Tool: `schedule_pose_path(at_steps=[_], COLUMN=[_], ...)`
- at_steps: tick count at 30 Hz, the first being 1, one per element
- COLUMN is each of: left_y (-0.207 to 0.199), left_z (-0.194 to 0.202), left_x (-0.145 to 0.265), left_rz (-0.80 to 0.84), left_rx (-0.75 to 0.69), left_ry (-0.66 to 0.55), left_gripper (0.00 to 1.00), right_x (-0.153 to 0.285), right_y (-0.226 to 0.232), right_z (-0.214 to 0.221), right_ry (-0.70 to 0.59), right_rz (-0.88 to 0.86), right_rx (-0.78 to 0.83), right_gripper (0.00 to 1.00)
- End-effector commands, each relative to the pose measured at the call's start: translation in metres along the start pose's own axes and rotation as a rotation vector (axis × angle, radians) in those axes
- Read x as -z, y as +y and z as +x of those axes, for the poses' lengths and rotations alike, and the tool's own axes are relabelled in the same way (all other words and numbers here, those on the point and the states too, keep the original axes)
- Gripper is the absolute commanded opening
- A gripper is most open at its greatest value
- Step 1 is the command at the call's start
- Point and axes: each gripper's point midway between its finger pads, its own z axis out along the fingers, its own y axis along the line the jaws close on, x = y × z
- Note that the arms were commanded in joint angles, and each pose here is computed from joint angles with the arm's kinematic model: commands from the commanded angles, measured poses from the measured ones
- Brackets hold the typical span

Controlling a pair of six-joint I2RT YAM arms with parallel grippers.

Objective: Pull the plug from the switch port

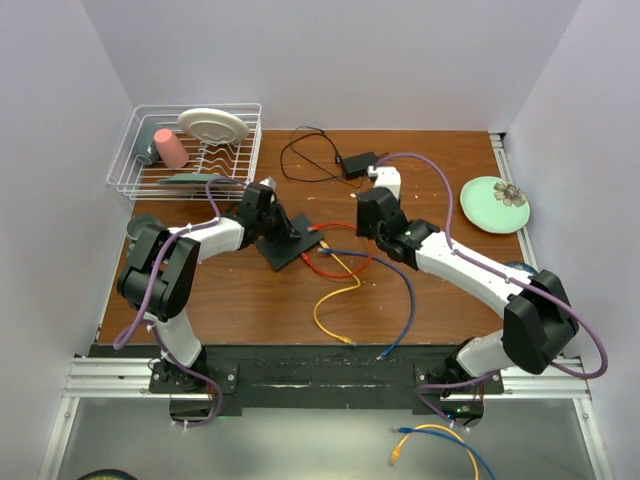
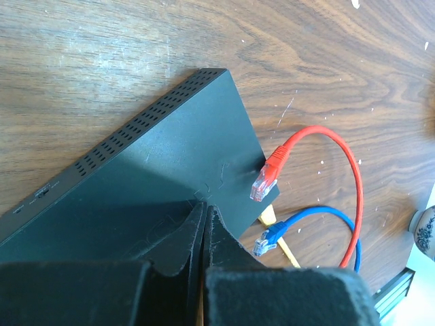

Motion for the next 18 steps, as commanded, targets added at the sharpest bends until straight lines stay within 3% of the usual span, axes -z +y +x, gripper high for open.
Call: schedule_pose_path(at_steps=[1, 10, 18], left_y=[-0.006, -0.002, 0.001], left_z=[-0.003, 0.002, 0.006], left_x=[-0.002, -0.005, -0.008], left_rz=[0.023, 0.032, 0.03], left_rx=[0.011, 0.046, 0.06], left_ry=[-0.005, 0.003, 0.021], left_gripper=[0.0, 0.0, 0.0], right_x=[0.005, 0.019, 0.026], right_y=[-0.051, -0.097, -0.108], right_z=[0.067, 0.109, 0.173], right_ry=[0.16, 0.231, 0.409], right_rz=[0.134, 0.254, 0.324], right_rx=[-0.051, -0.242, -0.309], right_gripper=[0.52, 0.54, 0.52])
